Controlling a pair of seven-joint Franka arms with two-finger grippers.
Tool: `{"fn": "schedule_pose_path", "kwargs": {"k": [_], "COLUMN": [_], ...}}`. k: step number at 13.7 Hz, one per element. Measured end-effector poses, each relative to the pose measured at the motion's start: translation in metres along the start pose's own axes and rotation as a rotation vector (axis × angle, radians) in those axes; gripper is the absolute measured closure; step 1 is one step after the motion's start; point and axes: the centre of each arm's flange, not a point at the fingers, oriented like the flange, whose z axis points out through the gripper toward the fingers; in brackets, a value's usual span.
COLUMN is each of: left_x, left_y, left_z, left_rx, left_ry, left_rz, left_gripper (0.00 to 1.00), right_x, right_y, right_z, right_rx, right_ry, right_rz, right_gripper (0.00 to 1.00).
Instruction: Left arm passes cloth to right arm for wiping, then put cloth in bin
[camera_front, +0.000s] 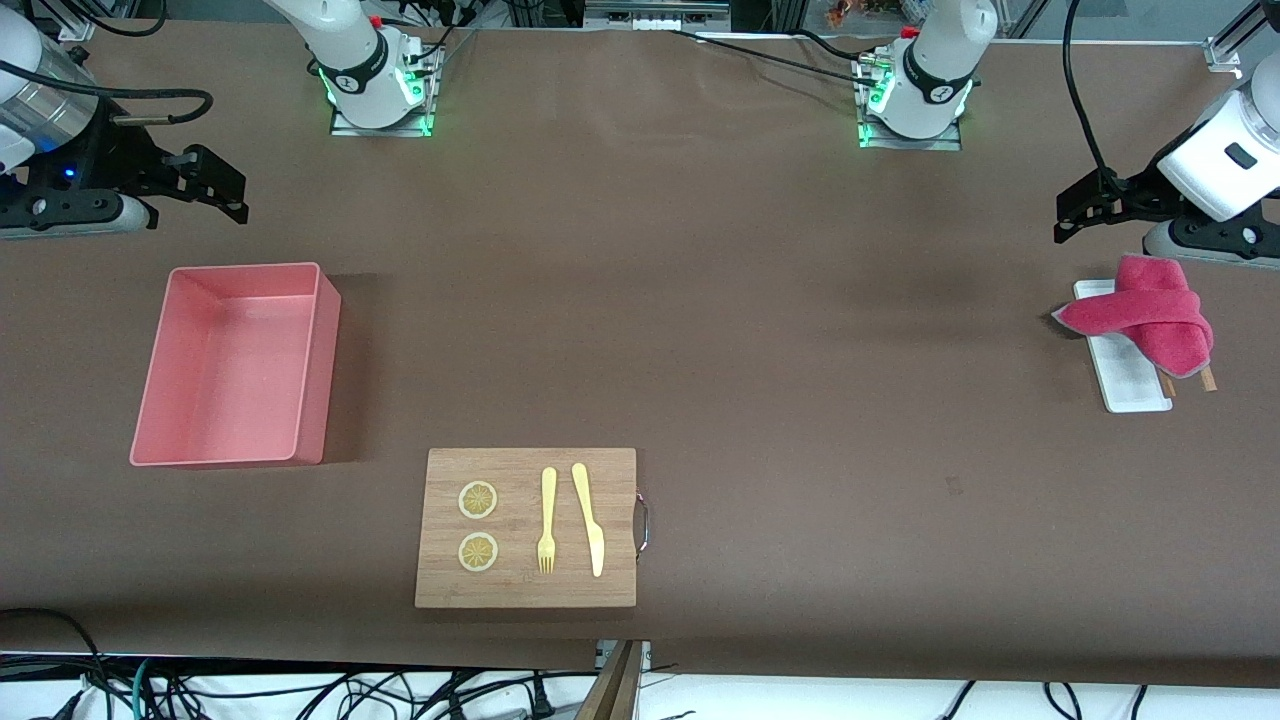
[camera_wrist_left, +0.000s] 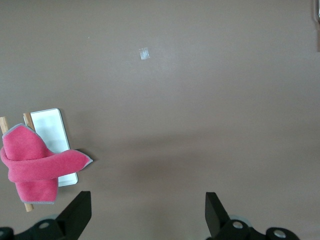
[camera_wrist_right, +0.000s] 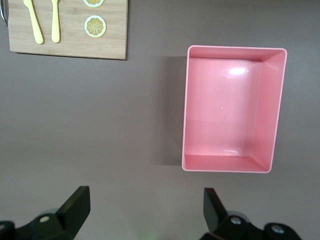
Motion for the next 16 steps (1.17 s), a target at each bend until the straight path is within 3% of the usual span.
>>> {"fn": "schedule_pose_path", "kwargs": {"k": [11,16], "left_x": [-0.002,-0.006], "left_y": [-0.013,-0.041], "left_z": [0.001,0.016], "left_rx": [-0.003,-0.019], "left_ry": [-0.014,-0.084], "left_rz": [-0.026,0.074], "left_gripper": [0.0,0.0], "right_x": [0.0,0.0], "right_y": [0.0,0.0], "right_z": [0.0,0.0], "right_rx": [0.0,0.0], "right_ry": [0.0,0.001], "right_rz": [0.0,0.0], "right_gripper": [0.0,0.0]}}
